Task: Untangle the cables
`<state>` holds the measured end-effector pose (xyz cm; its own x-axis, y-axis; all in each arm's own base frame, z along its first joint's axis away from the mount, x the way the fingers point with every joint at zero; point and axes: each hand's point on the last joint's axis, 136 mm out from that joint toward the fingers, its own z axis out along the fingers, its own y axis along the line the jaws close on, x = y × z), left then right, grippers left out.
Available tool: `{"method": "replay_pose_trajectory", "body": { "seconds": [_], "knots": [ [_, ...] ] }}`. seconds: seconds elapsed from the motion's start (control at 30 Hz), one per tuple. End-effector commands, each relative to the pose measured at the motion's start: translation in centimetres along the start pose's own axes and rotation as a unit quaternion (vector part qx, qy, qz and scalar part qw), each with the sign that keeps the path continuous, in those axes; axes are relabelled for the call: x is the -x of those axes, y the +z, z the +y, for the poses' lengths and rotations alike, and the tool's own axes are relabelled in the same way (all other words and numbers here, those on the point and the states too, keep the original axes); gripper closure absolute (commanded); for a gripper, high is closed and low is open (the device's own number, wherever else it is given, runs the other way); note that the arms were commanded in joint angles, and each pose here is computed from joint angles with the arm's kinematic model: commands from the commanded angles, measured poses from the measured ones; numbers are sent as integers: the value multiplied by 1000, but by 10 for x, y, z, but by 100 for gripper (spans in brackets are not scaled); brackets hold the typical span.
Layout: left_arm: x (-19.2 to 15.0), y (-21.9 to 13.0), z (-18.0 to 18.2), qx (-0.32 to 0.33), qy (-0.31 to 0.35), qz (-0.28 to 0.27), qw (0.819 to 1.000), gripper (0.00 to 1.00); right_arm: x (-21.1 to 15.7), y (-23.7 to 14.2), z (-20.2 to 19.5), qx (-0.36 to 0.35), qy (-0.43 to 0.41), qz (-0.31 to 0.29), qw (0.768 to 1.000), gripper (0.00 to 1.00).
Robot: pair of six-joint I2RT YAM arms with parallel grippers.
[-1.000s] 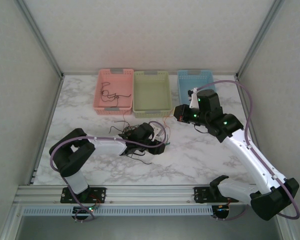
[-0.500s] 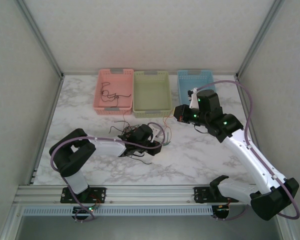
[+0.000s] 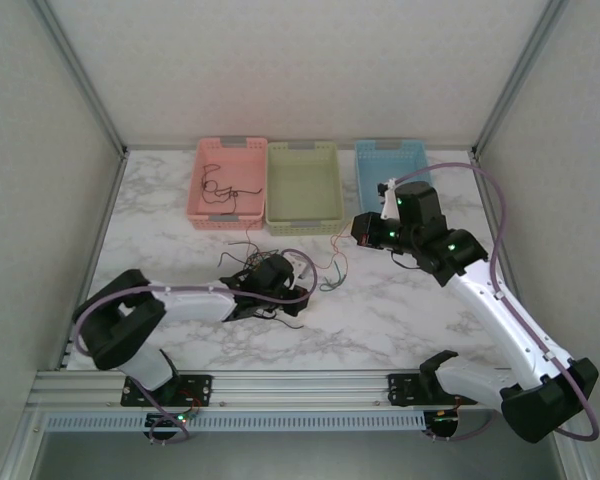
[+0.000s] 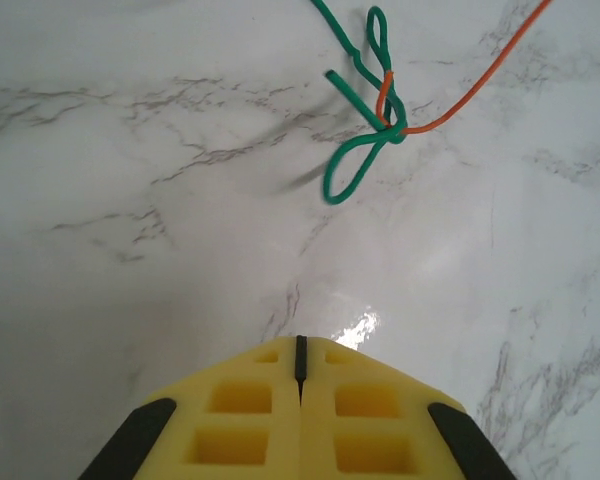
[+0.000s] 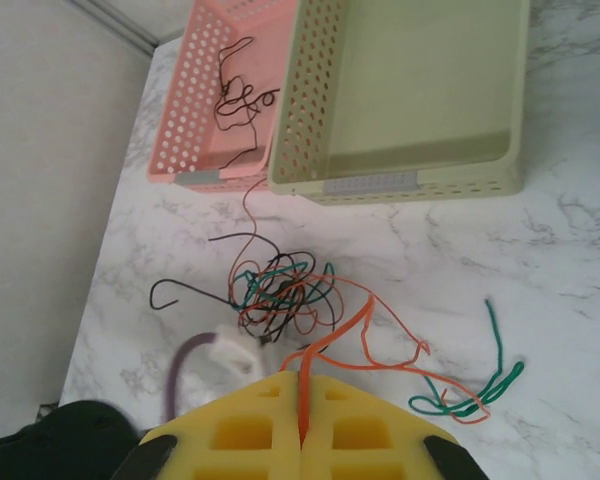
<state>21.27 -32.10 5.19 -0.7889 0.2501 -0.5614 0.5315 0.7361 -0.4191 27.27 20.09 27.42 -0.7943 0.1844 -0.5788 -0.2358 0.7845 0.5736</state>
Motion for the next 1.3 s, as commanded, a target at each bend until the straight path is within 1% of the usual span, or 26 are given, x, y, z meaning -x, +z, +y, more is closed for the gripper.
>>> {"method": "replay_pose_trajectory", "body": {
  "seconds": [0.0, 0.03, 0.13, 0.17, 0.2, 0.27, 0.3, 0.43, 0.6, 0.87, 0.93, 1.03, 1.2, 1.27],
  "knots": [
    [-3, -17, 9, 21, -10, -3, 1000, 100, 6, -9, -1, -2, -13, -14, 1000, 100],
    [-2, -19, 8, 19, -9, -5, 1000, 96, 6, -9, 1, 4, -12, -12, 1000, 100],
    [5, -19, -1, 0, 0, -14, 1000, 59, 4, -8, 8, 22, -8, -5, 1000, 100],
    [6, -17, -4, -6, 3, -15, 1000, 49, 3, -8, 8, 25, -7, -4, 1000, 100],
    [10, -14, -8, -14, 6, -16, 1000, 42, 4, -8, 9, 26, -7, -5, 1000, 100],
    [12, -6, -13, -26, 10, -14, 1000, 35, 4, -10, 10, 27, -6, -5, 1000, 100],
    [13, 0, -15, -30, 12, -11, 999, 33, 4, -10, 10, 27, -6, -6, 1000, 100],
    [17, 18, -25, -54, 10, -3, 999, 32, 4, -12, 12, 30, -6, -6, 1000, 100],
    [23, 31, -40, -77, 18, -4, 997, 32, 3, -11, 10, 30, -5, -5, 1000, 100],
    [19, 58, -36, -72, 15, 8, 997, 36, 4, -12, 14, 36, -7, -5, 999, 100],
    [20, 63, -36, -73, 12, 8, 997, 40, 4, -12, 14, 37, -7, -5, 999, 100],
    [21, 65, -38, -77, 8, 5, 997, 53, 4, -12, 14, 36, -8, -4, 999, 100],
    [21, 66, -40, -86, -2, 3, 996, 67, 2, -12, 12, 35, -7, -4, 999, 100],
    [21, 66, -40, -88, -3, 4, 996, 71, 2, -13, 11, 34, -8, -6, 999, 100]
  ]
}}
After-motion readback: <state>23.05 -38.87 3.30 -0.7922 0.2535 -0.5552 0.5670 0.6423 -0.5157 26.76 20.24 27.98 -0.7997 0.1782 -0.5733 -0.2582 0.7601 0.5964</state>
